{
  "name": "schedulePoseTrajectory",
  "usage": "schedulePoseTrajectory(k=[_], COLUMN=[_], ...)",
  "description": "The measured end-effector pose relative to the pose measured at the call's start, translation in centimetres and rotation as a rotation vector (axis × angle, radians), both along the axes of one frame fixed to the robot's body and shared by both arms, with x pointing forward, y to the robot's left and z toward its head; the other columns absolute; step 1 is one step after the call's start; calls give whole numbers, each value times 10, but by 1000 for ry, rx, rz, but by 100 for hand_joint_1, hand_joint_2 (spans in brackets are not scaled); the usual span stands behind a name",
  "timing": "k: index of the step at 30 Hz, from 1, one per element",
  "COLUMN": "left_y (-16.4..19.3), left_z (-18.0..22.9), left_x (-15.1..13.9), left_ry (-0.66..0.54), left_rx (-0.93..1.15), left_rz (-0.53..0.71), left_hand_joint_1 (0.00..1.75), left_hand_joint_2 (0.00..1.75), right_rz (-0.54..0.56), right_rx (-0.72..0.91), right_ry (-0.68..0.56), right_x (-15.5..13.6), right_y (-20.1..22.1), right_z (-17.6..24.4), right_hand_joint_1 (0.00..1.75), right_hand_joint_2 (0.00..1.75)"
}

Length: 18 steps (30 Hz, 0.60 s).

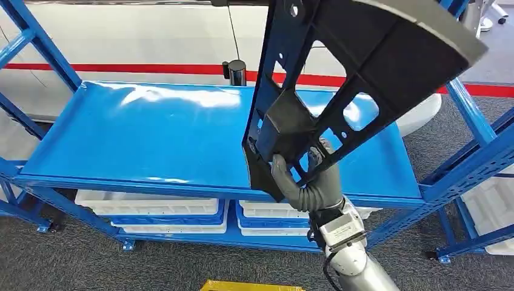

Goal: Take the parts from the cabinet and place them on the table.

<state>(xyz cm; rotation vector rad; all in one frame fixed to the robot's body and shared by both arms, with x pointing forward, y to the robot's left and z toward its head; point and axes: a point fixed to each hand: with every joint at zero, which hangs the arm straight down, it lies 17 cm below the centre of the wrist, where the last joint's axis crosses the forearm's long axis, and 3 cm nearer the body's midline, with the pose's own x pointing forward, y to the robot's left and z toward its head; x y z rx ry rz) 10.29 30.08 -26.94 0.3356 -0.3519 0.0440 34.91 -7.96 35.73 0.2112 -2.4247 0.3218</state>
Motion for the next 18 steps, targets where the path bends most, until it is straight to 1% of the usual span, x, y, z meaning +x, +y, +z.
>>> schedulePoseTrajectory(k=[9, 18], left_y=[1, -3], left_z=[0, -1], left_x=[-1, -1], left_ry=[1, 3], left_rx=[-8, -15], left_rz=[14, 14], left_hand_joint_1=[0, 0], left_hand_joint_2=[175, 175], right_rz=[-47, -51], right_rx=[22, 31], right_ry=[25, 29], right_x=[4, 2], right_y=[-7, -9], right_z=[-4, -4], right_hand_joint_1=[175, 175], right_hand_joint_2=[175, 175])
